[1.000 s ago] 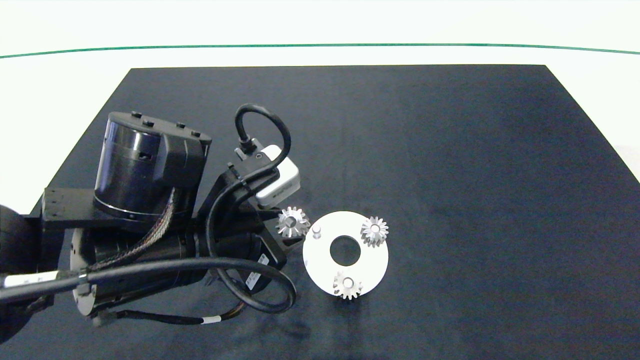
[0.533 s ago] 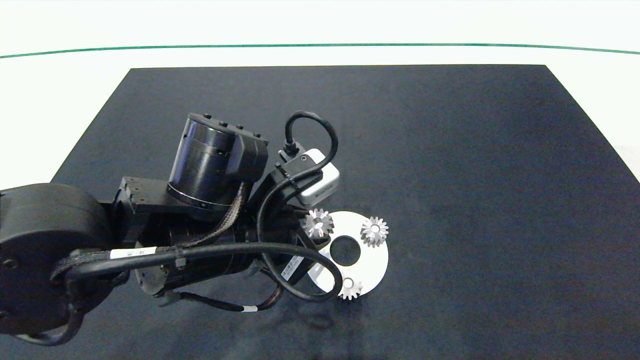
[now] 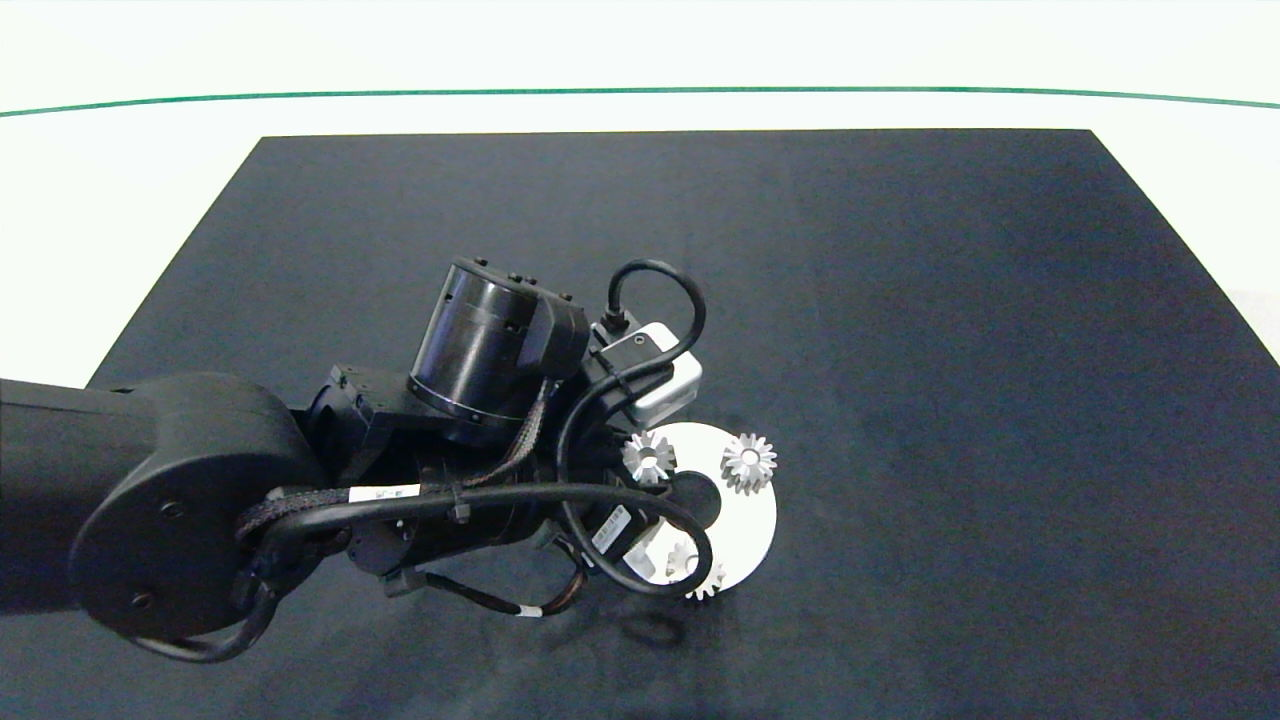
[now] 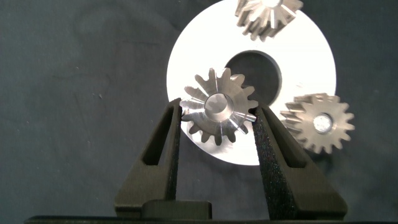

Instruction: Install three planetary gears onto the carrier pins

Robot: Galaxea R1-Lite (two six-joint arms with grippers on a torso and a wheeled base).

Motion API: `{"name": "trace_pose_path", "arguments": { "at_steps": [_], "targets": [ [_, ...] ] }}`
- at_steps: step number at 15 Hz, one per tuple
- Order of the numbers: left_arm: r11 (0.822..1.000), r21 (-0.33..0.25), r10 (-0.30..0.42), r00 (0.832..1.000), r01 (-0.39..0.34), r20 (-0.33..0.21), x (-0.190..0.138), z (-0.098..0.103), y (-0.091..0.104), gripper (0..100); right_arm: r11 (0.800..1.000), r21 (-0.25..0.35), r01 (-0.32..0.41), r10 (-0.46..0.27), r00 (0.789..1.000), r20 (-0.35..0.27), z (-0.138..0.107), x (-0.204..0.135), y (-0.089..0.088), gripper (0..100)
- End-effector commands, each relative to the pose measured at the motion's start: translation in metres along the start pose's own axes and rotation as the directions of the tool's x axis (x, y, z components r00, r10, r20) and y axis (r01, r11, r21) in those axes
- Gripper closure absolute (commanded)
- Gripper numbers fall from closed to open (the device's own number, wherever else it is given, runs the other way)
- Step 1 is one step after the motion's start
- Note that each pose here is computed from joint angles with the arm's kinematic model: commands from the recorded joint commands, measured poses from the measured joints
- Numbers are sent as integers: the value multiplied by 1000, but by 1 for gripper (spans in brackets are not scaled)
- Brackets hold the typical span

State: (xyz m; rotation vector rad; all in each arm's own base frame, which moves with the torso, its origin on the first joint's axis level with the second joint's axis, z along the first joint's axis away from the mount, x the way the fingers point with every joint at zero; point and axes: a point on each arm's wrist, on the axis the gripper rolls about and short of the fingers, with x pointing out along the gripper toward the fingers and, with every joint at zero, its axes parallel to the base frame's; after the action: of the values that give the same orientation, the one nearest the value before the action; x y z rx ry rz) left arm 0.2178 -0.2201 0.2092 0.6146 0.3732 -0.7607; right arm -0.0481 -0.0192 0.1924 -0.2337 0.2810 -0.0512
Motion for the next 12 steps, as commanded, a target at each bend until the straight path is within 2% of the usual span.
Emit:
{"name": "trace_pose_path", "arguments": {
  "at_steps": [1, 12],
  "targets": [
    [1000, 6, 14, 1000, -14, -4, 2, -1, 5, 99, 1000, -2, 1, -1, 1000, -3, -1, 0, 0, 0],
    [1000, 14, 26, 1000, -26, -12, 3, -3, 10, 99, 1000, -3, 0, 0, 1000, -3, -1, -1, 0, 0]
  ]
}}
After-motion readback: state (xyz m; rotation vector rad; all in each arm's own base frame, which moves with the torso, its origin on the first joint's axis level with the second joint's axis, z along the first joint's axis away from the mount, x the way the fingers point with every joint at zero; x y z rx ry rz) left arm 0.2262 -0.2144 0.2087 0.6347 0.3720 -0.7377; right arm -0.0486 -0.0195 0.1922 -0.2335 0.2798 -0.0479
